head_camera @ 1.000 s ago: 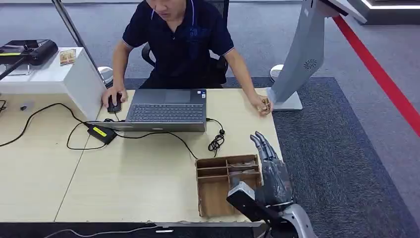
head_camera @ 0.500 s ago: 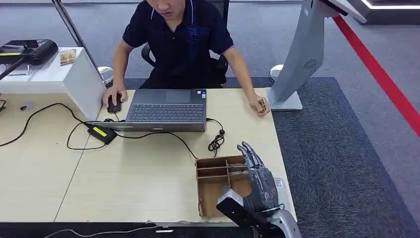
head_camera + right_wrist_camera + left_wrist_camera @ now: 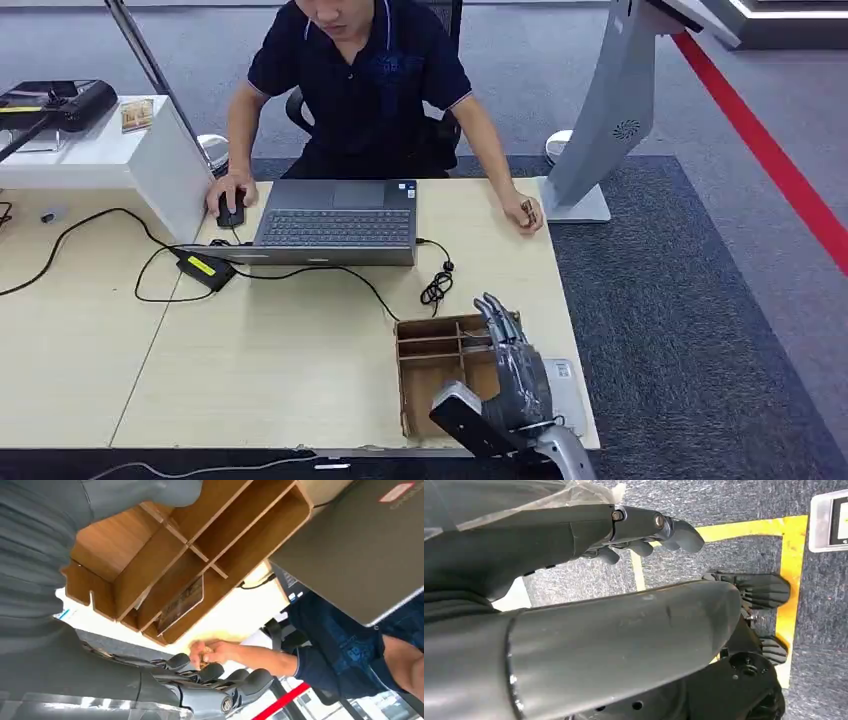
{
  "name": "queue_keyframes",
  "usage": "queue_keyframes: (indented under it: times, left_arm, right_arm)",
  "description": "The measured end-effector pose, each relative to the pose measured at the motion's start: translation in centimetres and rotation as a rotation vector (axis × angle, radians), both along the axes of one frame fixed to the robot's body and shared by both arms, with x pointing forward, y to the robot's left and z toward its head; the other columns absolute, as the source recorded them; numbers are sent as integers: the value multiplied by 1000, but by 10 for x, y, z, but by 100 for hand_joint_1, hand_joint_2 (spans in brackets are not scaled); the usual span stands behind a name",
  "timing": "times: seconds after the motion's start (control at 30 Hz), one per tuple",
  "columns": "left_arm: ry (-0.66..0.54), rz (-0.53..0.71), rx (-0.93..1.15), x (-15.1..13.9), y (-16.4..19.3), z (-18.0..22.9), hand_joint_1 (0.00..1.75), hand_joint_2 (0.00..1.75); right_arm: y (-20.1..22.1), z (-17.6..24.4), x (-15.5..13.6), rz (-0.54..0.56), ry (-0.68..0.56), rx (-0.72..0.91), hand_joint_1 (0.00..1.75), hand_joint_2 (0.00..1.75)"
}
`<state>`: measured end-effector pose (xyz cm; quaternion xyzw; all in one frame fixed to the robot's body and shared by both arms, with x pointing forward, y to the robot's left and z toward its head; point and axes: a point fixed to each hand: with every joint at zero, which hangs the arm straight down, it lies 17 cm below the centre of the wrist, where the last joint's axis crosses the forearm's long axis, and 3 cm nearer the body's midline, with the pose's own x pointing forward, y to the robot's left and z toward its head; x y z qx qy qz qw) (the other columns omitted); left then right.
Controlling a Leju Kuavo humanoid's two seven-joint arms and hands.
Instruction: Pass the card to the sensor for recognition and then transmit it.
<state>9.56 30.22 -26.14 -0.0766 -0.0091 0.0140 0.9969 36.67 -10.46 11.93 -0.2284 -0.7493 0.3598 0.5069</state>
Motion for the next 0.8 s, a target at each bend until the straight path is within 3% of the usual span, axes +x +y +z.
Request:
queue_keyframes:
  times: [0.8]
  left_arm:
    - [0,-9,4,-1,2,0,0,0]
  right_arm:
    - [-18,-13,11,-74,-23,-40,0,175]
